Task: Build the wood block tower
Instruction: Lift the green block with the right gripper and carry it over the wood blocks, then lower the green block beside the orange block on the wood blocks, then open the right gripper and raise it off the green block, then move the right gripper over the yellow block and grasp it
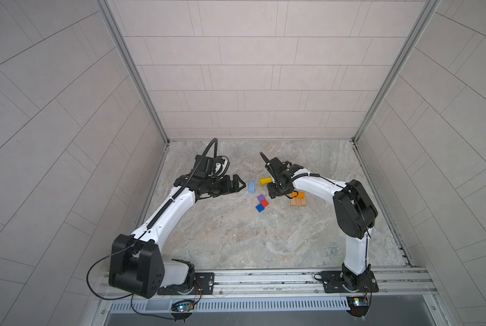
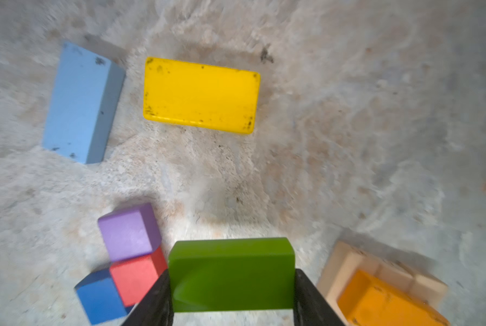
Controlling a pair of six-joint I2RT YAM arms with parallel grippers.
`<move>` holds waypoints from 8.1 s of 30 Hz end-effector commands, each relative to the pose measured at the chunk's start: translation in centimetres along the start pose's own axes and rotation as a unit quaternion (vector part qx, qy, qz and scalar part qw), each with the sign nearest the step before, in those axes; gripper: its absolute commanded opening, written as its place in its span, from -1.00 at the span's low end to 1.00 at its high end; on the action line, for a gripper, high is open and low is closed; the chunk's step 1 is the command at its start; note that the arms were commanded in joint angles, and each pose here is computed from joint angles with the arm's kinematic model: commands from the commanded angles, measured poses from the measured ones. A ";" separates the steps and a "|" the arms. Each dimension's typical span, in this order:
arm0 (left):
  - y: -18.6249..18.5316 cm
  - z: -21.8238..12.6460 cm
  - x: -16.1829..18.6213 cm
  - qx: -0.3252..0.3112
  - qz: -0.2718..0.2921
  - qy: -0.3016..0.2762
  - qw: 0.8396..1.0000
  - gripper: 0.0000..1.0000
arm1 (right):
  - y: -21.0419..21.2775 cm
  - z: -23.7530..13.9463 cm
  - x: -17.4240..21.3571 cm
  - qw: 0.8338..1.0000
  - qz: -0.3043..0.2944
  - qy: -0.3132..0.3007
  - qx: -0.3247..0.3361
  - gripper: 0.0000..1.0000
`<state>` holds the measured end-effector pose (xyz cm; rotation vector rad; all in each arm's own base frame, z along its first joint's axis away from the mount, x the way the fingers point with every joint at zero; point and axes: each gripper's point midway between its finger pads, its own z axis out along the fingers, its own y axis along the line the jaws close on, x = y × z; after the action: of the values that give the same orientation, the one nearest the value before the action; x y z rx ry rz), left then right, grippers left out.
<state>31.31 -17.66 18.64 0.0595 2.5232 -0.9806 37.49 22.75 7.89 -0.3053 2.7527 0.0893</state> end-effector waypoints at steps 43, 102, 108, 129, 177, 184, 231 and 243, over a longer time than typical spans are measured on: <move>0.4 -0.6 1.0 0.002 0.007 0.008 1.000 1.00 | -8.6 0.0 6.9 0.979 0.189 0.010 0.074 -0.27; 0.5 -0.7 0.9 0.004 0.002 0.004 1.000 1.00 | -9.8 1.1 6.6 0.982 0.165 0.021 0.091 -0.14; 0.6 -0.7 0.9 0.003 0.002 0.005 1.000 1.00 | -9.7 1.3 6.7 0.982 0.166 0.022 0.088 -0.11; 0.6 -0.7 0.8 0.002 0.002 0.003 1.000 1.00 | -9.4 1.6 6.7 0.982 0.168 0.024 0.080 0.05; 0.8 -0.7 0.8 0.002 0.001 0.002 1.000 1.00 | -9.7 1.2 6.3 0.981 0.170 0.014 0.086 0.29; 0.8 -0.7 0.8 0.002 -0.001 0.003 1.000 1.00 | -9.5 1.2 6.2 0.982 0.169 0.016 0.084 0.29; 1.7 -1.8 -0.2 -0.003 -0.015 -0.023 1.000 1.00 | 0.5 -1.6 -5.5 0.999 0.040 -0.021 -0.005 0.70; 2.1 -2.1 -0.6 -0.002 -0.022 -0.030 0.999 1.00 | 2.0 3.8 -7.0 1.000 0.024 -0.010 0.012 0.67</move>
<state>31.34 -15.11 18.36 -0.0181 2.5131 -0.9735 44.26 26.35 7.15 -0.2154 2.7527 0.1168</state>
